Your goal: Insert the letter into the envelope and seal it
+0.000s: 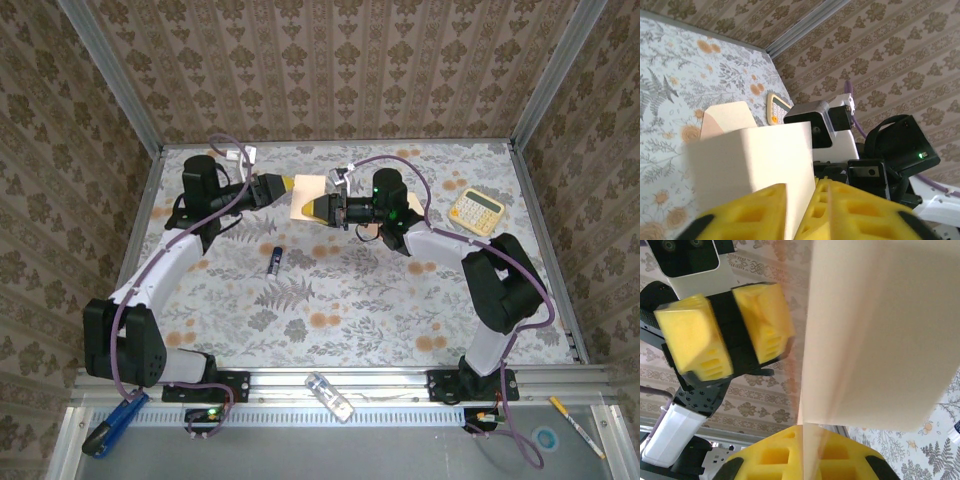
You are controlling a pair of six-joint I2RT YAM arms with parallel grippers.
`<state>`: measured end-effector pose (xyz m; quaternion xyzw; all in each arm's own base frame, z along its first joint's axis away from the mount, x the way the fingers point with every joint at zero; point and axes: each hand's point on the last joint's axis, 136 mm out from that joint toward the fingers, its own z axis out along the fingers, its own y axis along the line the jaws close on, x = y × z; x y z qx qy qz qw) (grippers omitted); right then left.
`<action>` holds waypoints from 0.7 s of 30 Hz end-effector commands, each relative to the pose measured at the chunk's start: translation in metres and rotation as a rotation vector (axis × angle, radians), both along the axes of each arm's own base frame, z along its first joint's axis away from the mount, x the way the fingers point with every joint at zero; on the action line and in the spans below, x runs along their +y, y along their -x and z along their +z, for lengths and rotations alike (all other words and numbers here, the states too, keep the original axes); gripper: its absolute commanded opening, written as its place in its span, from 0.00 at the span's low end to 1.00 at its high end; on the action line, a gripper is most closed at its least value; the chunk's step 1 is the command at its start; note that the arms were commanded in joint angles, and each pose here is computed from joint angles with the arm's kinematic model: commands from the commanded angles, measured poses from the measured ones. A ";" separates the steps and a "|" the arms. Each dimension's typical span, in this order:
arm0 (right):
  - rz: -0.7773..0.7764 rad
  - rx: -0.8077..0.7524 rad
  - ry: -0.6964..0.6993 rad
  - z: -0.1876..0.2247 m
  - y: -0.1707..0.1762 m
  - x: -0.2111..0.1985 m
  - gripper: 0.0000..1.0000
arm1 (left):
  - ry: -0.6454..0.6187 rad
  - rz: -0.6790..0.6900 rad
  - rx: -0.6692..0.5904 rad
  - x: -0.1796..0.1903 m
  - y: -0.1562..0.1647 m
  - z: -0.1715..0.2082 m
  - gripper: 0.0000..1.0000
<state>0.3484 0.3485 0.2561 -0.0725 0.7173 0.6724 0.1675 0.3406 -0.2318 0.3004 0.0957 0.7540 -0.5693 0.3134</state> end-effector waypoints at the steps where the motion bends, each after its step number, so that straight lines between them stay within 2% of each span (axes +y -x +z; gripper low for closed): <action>1: 0.003 -0.055 -0.015 0.019 0.001 -0.002 0.00 | -0.031 -0.018 -0.068 0.003 0.006 0.010 0.38; 3: 0.003 -0.057 -0.016 0.020 0.001 -0.002 0.00 | -0.074 -0.023 -0.070 0.004 0.009 0.005 0.46; 6: 0.002 -0.059 -0.018 0.021 0.001 -0.002 0.00 | -0.143 -0.027 -0.069 0.005 0.013 -0.005 0.53; 14: 0.012 -0.060 -0.027 0.025 0.001 0.002 0.00 | -0.167 -0.050 -0.048 0.000 0.014 -0.017 0.53; 21: 0.025 -0.056 -0.036 0.025 0.002 0.007 0.00 | -0.092 -0.106 -0.031 -0.018 0.012 -0.015 0.49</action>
